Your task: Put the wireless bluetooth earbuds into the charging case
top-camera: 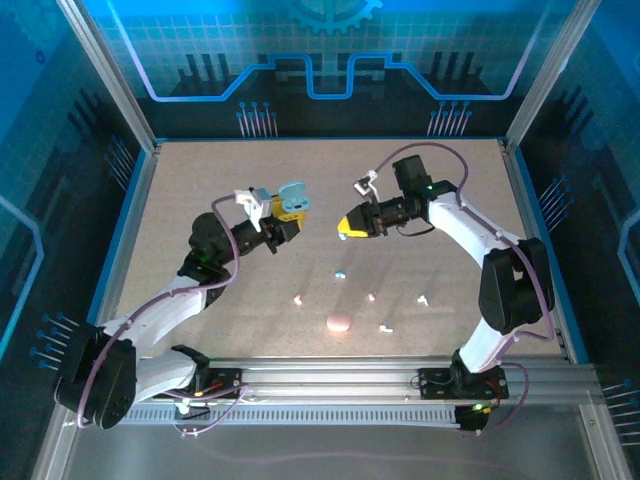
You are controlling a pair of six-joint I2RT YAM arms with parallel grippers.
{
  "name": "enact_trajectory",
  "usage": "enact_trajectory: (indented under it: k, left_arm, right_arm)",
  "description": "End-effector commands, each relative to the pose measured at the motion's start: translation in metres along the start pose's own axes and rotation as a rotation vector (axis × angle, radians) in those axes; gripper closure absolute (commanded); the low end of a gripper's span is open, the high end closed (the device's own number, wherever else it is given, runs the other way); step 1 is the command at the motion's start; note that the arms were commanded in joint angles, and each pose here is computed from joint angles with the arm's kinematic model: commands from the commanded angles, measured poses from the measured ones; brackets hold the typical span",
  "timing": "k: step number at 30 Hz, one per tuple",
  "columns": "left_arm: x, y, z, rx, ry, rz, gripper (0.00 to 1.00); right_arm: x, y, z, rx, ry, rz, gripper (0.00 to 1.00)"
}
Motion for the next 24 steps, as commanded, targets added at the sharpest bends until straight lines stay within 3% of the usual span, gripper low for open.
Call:
enact_trajectory:
  k: [1,8,24]
  left_arm:
    - [-0.01,-0.003,-0.002,-0.031,0.02,-0.042,0.65]
    - [-0.021,-0.008,-0.01,-0.052,0.052,-0.064,0.64]
    - [-0.035,-0.025,-0.036,-0.103,0.068,-0.101,0.65]
  right_arm:
    - [0.017,0.045,0.013,0.13,-0.031,0.099,0.8]
    - [0.025,0.063,0.018,0.125,-0.046,0.122,0.8]
    - [0.034,0.062,0.021,0.008,-0.132,0.064,0.79]
Point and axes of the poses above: each hand's point on the last joint's axis, 136 mm out from that joint toward the fingers, its own z axis back along the fingers, its own y axis along the line the jaws close on, x = y × z, the point moved 4 cm from there along z, back along the fingers, and after that the axes turned 15 degrees about z, right-handed, at the moved point
